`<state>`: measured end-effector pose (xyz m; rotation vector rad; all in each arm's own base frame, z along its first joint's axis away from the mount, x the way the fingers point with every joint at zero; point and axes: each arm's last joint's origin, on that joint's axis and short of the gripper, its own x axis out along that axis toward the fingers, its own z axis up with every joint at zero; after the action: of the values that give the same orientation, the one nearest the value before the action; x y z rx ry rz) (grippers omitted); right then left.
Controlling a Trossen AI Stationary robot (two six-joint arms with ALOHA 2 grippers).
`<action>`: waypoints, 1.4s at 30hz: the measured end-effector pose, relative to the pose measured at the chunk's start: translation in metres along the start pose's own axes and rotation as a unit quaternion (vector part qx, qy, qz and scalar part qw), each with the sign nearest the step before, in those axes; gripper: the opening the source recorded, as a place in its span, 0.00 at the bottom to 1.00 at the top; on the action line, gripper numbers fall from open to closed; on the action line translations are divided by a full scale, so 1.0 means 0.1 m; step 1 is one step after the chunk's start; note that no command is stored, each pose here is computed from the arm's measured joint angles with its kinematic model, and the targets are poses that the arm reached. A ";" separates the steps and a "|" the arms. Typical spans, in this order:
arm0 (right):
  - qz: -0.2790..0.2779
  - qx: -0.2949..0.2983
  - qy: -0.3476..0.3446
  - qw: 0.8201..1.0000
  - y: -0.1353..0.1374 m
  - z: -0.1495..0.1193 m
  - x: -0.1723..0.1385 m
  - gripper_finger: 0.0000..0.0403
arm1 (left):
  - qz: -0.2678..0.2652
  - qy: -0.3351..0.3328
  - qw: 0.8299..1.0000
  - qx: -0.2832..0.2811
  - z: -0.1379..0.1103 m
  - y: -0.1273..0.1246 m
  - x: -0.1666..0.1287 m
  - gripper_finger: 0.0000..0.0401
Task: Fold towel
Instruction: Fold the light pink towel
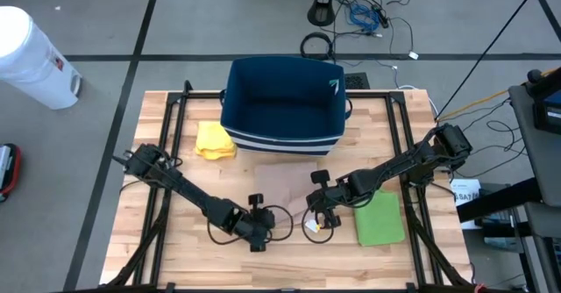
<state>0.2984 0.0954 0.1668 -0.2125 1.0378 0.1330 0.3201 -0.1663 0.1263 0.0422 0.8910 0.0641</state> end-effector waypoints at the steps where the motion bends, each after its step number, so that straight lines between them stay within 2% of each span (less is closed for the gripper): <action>1: 0.000 0.000 0.000 1.000 0.00 0.00 0.00 0.00 | 0.003 -0.001 1.000 0.001 0.00 0.00 0.00 0.28; 5: 0.001 -0.009 0.000 1.000 0.00 0.00 0.00 0.00 | 0.011 0.010 1.000 -0.009 -0.01 0.03 0.00 0.28; 9: 0.025 -0.009 0.000 1.000 0.01 0.00 0.00 0.00 | 0.024 0.031 0.999 -0.027 -0.06 0.09 0.12 0.28; 14: 0.044 -0.009 -0.004 0.999 0.03 0.01 -0.04 0.00 | 0.016 0.045 0.998 -0.036 -0.13 0.08 0.27 0.28; 25: 0.060 -0.007 -0.069 0.996 -0.02 0.08 -0.50 0.00 | 0.011 0.046 0.998 -0.034 -0.14 0.07 0.28 0.28; 31: 0.087 -0.004 -0.089 0.992 -0.02 0.08 -0.68 0.00 | 0.009 0.047 0.998 -0.034 -0.14 0.07 0.28 0.28; 42: 0.159 -0.017 -0.068 0.985 0.13 0.06 -0.60 0.00 | 0.002 0.042 0.999 -0.035 -0.14 0.06 0.29 0.28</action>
<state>0.2706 0.1091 0.2198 -0.0662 0.9286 0.4490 0.3274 -0.1581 0.0958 -0.0237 0.9716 0.1005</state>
